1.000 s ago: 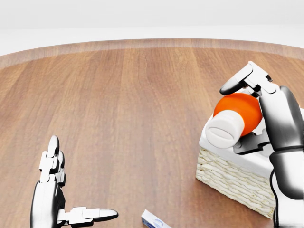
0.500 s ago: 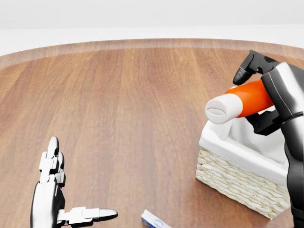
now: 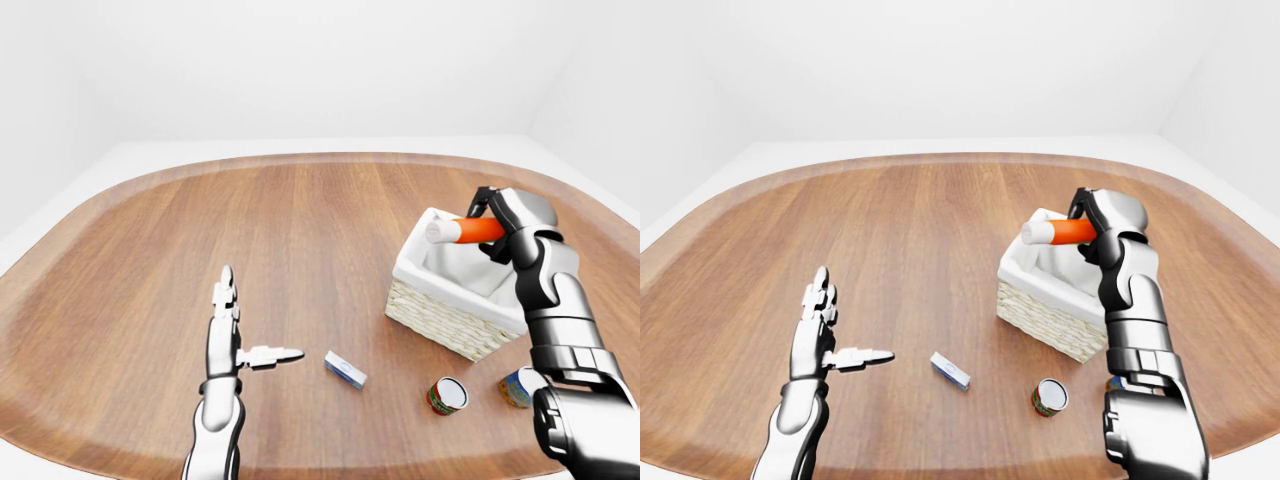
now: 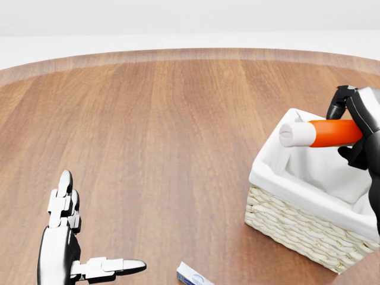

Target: Pick up the ketchup, and put it in the basket.

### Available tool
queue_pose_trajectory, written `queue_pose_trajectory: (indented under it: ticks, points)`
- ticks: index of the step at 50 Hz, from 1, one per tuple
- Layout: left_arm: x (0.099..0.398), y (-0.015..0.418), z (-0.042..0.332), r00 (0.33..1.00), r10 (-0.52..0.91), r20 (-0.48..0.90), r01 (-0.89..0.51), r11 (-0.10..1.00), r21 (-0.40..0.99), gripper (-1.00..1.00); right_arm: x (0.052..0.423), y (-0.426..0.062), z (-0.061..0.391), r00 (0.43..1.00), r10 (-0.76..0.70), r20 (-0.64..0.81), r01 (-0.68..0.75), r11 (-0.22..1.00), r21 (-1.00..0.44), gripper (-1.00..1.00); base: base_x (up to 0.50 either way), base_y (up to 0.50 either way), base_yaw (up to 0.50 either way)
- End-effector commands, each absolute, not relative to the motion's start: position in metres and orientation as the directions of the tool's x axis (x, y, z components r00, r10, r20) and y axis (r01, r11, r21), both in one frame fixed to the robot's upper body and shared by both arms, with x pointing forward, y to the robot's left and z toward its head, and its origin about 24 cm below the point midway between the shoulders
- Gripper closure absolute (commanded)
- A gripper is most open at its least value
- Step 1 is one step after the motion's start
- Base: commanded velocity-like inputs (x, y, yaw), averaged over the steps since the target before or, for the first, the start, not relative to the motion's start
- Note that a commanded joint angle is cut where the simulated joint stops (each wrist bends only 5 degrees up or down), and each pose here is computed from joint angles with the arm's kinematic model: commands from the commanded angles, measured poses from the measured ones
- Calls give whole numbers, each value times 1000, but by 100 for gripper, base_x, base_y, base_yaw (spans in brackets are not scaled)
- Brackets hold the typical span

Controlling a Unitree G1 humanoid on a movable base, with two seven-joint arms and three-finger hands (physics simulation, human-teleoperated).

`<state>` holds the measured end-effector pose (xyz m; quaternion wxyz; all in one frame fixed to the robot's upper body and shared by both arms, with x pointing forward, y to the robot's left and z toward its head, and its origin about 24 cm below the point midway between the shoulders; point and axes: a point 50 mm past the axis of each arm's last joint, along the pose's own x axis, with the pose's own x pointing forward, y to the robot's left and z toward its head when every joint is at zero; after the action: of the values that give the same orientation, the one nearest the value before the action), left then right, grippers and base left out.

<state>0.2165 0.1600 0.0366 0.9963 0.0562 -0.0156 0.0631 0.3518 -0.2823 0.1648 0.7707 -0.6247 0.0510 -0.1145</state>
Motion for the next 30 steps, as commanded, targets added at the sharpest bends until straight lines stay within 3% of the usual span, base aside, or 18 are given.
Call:
queue_pose_trajectory:
  ticks: [1,30]
  points:
    - [218,160,36,991,125,38,-129,986,107,-100,361,-306,154,939,-343,39,99,160,-982,100,0,0,0]
    - [215,160,37,992,118,38,-121,987,101,-100,370,-316,125,896,-445,-7,71,158,-985,100,0,0,0]
